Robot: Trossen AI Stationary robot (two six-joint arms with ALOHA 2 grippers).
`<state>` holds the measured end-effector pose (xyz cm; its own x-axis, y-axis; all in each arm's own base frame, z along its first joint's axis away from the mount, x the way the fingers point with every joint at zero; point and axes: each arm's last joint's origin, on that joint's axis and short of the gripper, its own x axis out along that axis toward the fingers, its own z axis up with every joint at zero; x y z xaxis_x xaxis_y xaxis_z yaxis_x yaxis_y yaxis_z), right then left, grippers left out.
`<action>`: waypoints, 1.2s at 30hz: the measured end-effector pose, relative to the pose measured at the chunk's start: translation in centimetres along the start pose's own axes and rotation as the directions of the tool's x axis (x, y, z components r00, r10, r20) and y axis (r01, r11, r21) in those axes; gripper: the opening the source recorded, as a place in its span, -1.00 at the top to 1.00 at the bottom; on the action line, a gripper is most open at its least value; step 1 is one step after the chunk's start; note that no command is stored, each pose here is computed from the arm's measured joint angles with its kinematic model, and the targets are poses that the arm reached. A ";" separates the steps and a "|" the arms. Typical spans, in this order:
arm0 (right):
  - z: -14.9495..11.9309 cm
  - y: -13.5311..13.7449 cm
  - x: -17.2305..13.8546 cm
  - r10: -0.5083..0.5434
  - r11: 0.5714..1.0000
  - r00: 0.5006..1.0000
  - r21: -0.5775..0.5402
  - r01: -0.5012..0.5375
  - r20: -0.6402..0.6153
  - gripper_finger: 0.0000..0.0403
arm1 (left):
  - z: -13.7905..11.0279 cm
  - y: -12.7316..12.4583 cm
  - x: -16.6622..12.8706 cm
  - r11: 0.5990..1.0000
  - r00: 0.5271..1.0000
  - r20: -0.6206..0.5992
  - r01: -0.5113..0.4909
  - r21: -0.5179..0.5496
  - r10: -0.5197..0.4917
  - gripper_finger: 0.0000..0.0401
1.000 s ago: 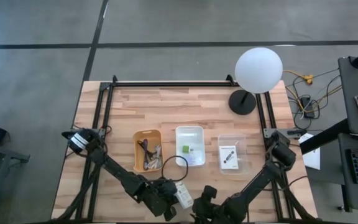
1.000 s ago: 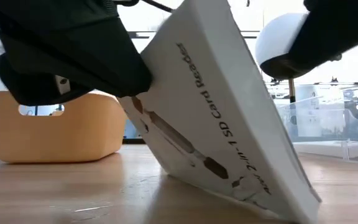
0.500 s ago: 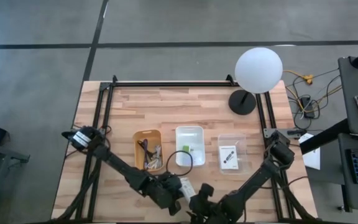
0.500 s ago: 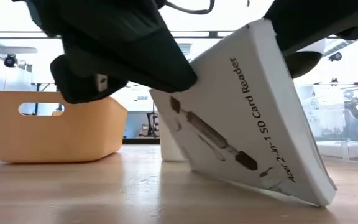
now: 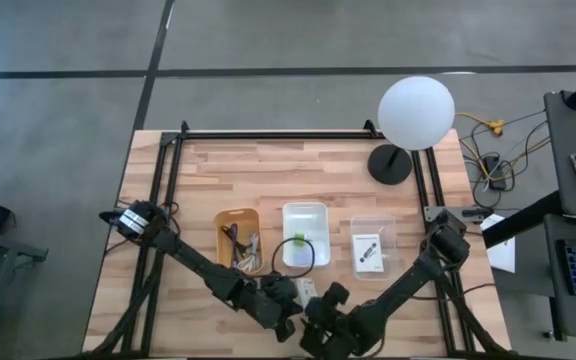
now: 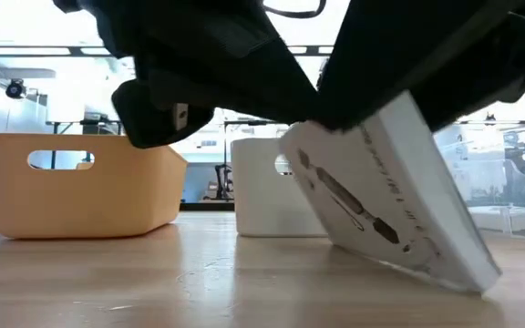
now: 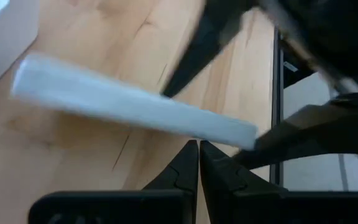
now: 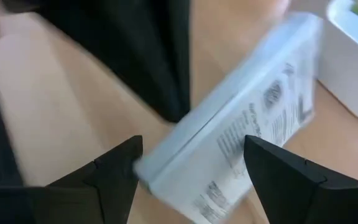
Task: Pick and place items into bin
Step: Put the white card reader box into the transparent bin
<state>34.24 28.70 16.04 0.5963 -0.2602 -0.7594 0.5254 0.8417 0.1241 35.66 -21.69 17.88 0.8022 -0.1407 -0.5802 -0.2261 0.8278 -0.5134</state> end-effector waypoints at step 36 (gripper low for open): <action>0.9 -1.0 -6.7 -0.065 0.953 0.986 0.283 0.106 -0.152 0.84 | -3.6 -1.1 -1.4 0.994 0.992 -0.048 -0.113 -0.003 0.112 1.00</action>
<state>30.32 29.12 21.57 0.4619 -0.2396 -0.8540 0.7361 0.6406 0.2184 32.83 -24.38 17.00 0.7441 -0.0730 -0.6641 -0.3166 0.8368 -0.4468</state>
